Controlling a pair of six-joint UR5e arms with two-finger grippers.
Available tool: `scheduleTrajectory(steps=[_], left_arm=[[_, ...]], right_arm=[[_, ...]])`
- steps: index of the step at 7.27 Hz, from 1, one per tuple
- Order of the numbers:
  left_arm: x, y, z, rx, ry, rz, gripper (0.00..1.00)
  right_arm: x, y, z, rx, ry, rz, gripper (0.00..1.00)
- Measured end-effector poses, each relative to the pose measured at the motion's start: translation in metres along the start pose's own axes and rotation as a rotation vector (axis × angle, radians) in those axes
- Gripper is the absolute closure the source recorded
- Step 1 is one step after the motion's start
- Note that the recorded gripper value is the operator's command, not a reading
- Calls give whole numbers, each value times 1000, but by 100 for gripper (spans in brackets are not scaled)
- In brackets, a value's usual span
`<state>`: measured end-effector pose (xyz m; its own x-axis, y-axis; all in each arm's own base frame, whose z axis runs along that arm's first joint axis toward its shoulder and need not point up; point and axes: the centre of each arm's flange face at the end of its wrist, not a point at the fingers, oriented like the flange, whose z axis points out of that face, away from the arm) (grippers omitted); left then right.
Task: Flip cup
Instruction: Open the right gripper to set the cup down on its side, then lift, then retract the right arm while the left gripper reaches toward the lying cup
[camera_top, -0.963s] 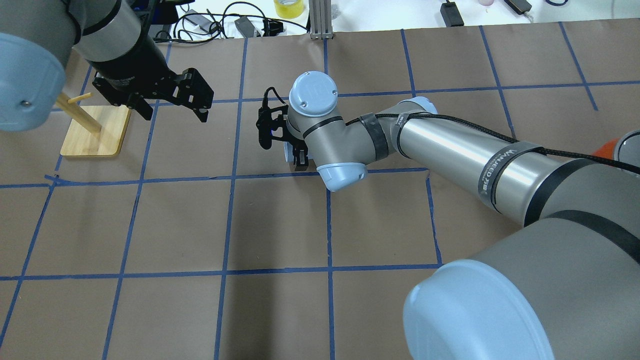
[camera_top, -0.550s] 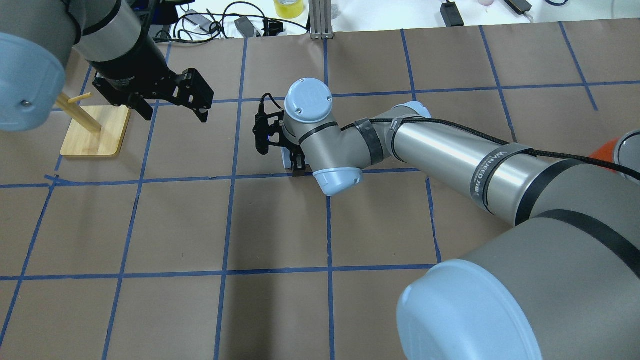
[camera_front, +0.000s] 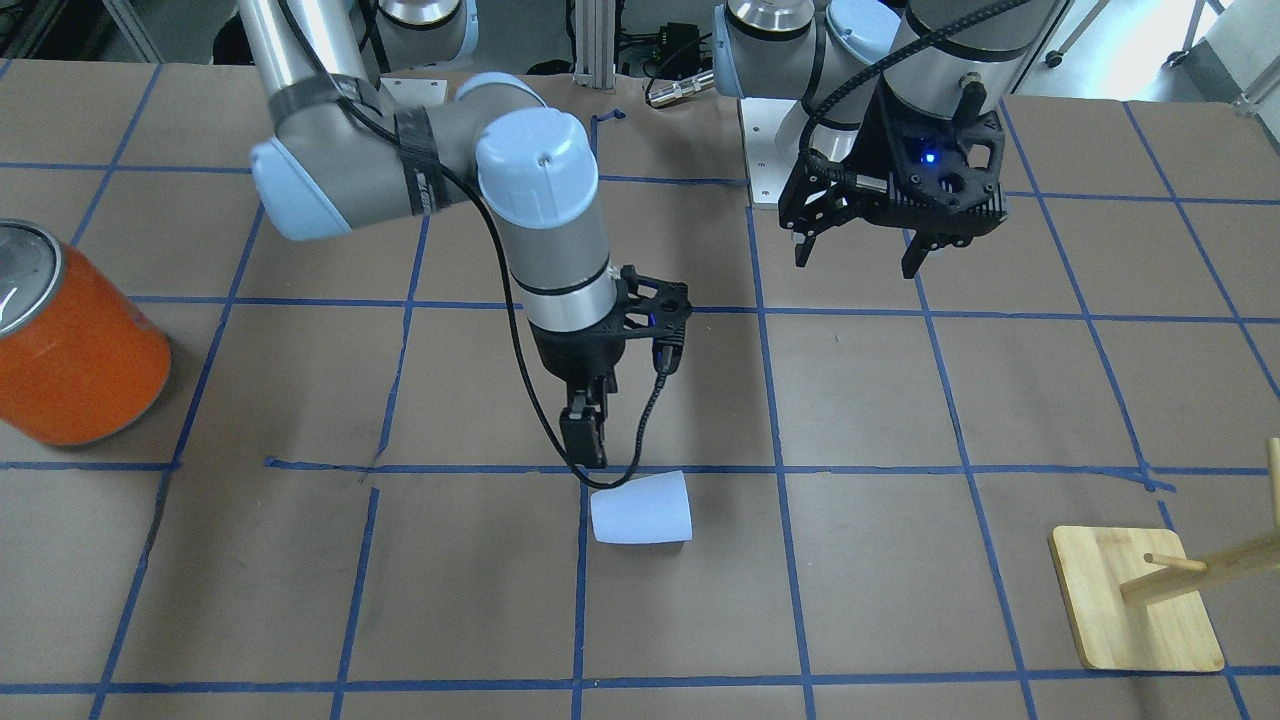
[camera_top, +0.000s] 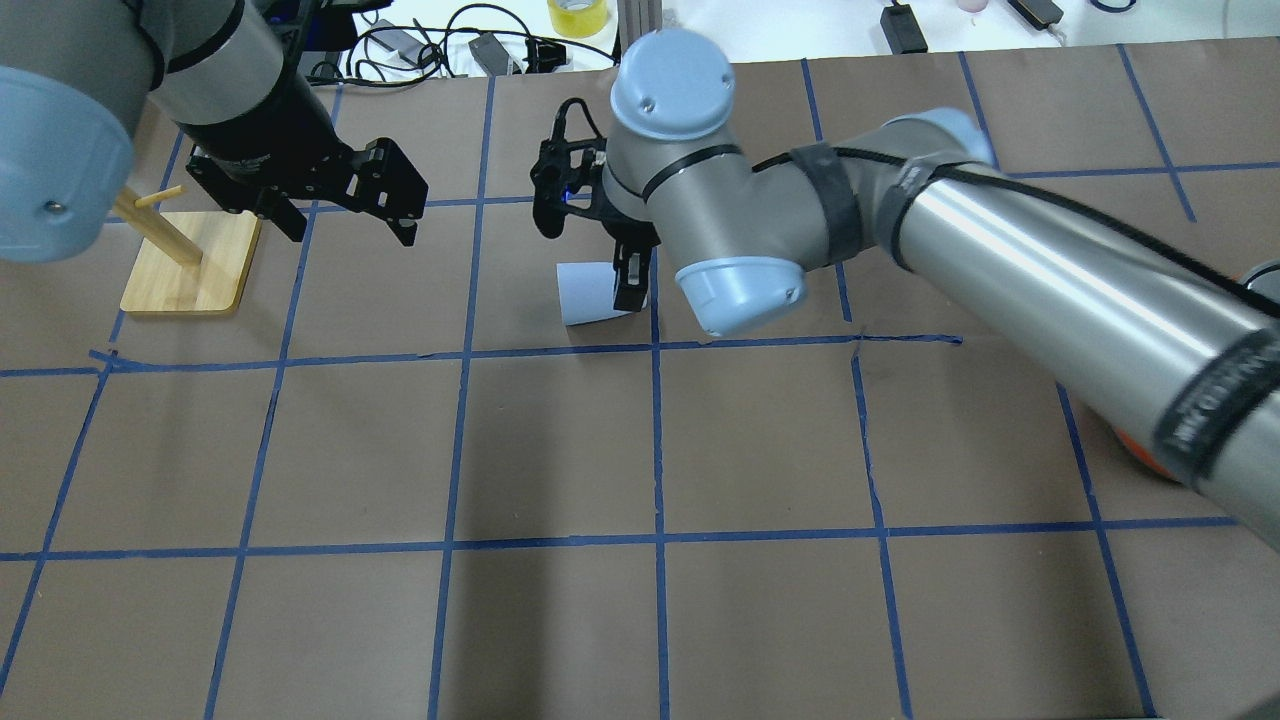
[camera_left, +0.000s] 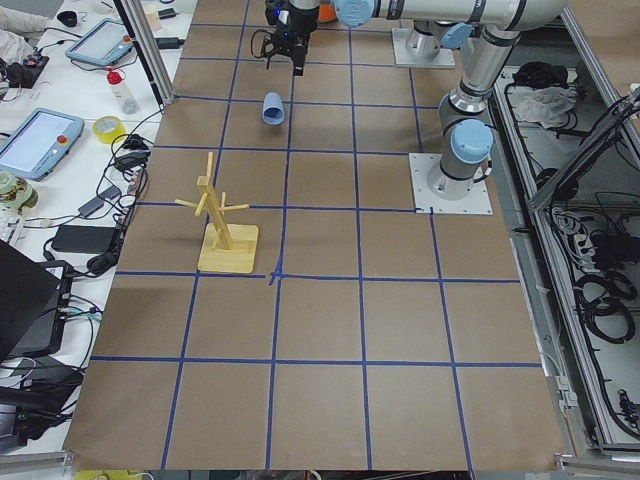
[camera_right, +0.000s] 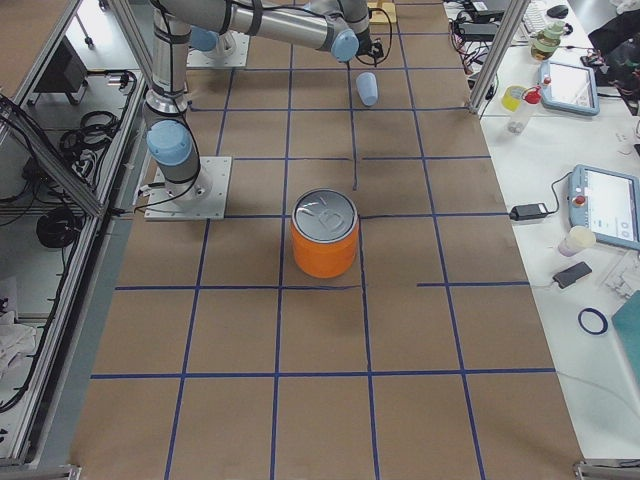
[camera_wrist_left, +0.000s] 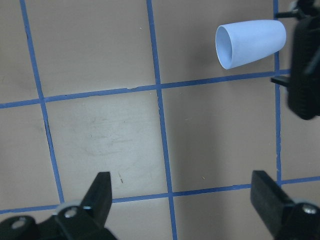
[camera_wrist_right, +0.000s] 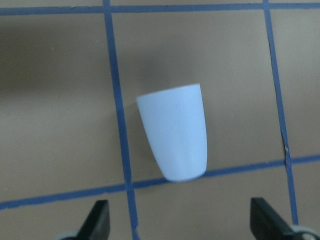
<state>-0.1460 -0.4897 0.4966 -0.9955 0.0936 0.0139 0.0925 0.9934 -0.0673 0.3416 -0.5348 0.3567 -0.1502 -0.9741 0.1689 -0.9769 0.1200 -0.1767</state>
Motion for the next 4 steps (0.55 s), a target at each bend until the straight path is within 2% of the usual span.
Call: scheduleTrajectory(steps=[2,4], left_arm=[[-8,-4,20,-15,76,-27,0],[-28,-14,53,-17,241,-50,0]], right_arm=[[1,82,-102,-67,-65,176,0],[-21,149,-178,-115,-108,407,0]])
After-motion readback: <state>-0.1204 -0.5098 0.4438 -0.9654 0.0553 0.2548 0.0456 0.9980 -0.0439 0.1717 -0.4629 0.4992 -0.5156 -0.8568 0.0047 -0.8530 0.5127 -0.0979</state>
